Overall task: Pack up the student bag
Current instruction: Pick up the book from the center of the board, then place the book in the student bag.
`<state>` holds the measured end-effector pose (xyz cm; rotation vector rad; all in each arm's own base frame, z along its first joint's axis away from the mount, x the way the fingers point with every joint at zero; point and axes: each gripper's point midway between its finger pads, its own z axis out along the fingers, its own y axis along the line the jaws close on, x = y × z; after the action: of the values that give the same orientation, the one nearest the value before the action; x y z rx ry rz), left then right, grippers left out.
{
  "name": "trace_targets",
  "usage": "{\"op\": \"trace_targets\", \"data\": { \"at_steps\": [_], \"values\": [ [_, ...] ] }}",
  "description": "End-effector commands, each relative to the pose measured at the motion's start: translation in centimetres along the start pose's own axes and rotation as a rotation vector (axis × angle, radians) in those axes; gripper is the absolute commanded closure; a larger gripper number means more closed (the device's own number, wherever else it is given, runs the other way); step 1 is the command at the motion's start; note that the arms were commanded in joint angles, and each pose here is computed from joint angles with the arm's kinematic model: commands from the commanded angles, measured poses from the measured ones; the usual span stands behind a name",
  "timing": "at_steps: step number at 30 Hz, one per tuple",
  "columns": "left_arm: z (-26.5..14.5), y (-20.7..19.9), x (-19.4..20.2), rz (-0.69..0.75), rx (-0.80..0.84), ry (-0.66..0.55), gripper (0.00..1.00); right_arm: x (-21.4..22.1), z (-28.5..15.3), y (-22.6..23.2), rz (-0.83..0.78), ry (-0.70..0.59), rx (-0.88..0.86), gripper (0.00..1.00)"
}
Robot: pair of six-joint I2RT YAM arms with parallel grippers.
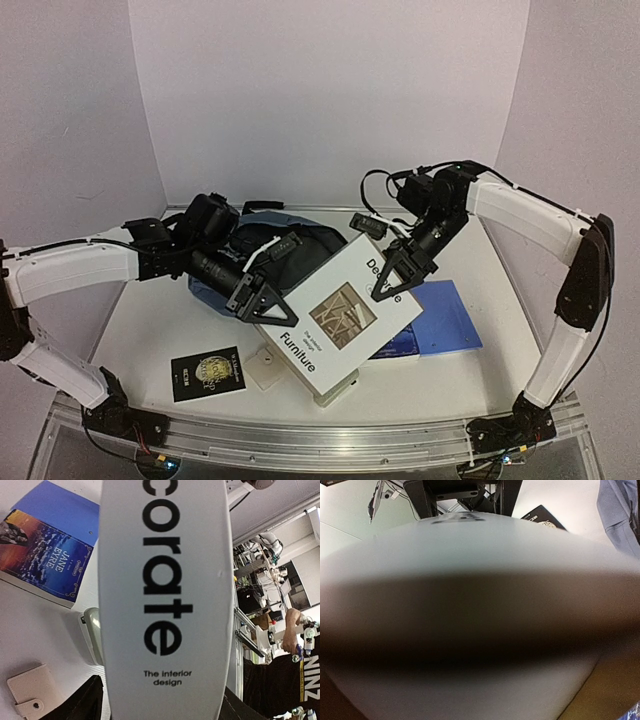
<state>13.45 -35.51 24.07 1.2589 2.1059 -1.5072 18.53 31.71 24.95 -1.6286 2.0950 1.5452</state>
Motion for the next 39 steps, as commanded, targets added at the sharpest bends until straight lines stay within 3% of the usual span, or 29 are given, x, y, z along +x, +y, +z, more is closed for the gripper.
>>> {"op": "trace_targets", "data": {
  "at_steps": [1, 5, 8, 14, 19, 26, 33, 39],
  "values": [
    [-5.4, 1.7, -3.7, -0.005, -0.189, -0.224, 0.25, -1.3, -2.7, 0.7, 0.163, -0.084, -0.040, 0.72],
    [-11.9, 7.3, -5.7, -0.111, -0.563, -0.440, 0.18, -3.1, -7.3, -3.9, 0.282, -0.259, 0.048, 0.74],
    [-15.9, 12.8, -5.6, -0.265, -0.857, -0.495, 0.17, -4.2, -10.8, -8.6, 0.396, -0.395, 0.225, 0.73],
    [-20.5, 19.3, -5.2, -0.483, -1.130, -0.542, 0.15, -7.0, -14.0, -14.2, 0.502, -0.578, 0.416, 0.72],
    [-23.0, 22.5, -5.6, -0.570, -1.156, -0.585, 0.14, -9.0, -14.9, -17.7, 0.570, -0.694, 0.432, 0.71],
    [-20.2, 26.1, -6.9, -0.572, -1.058, -0.531, 0.07, -10.7, -13.3, -20.6, 0.602, -0.714, 0.450, 0.72],
    [-18.9, 27.4, -7.2, -0.565, -1.101, -0.457, 0.17, -8.9, -9.8, -24.5, 0.641, -0.648, 0.526, 0.73],
    [-15.2, 25.9, -9.3, -0.369, -1.207, -0.336, 0.19, -5.7, -8.4, -26.9, 0.701, -0.602, 0.588, 0.75]
  ]
}}
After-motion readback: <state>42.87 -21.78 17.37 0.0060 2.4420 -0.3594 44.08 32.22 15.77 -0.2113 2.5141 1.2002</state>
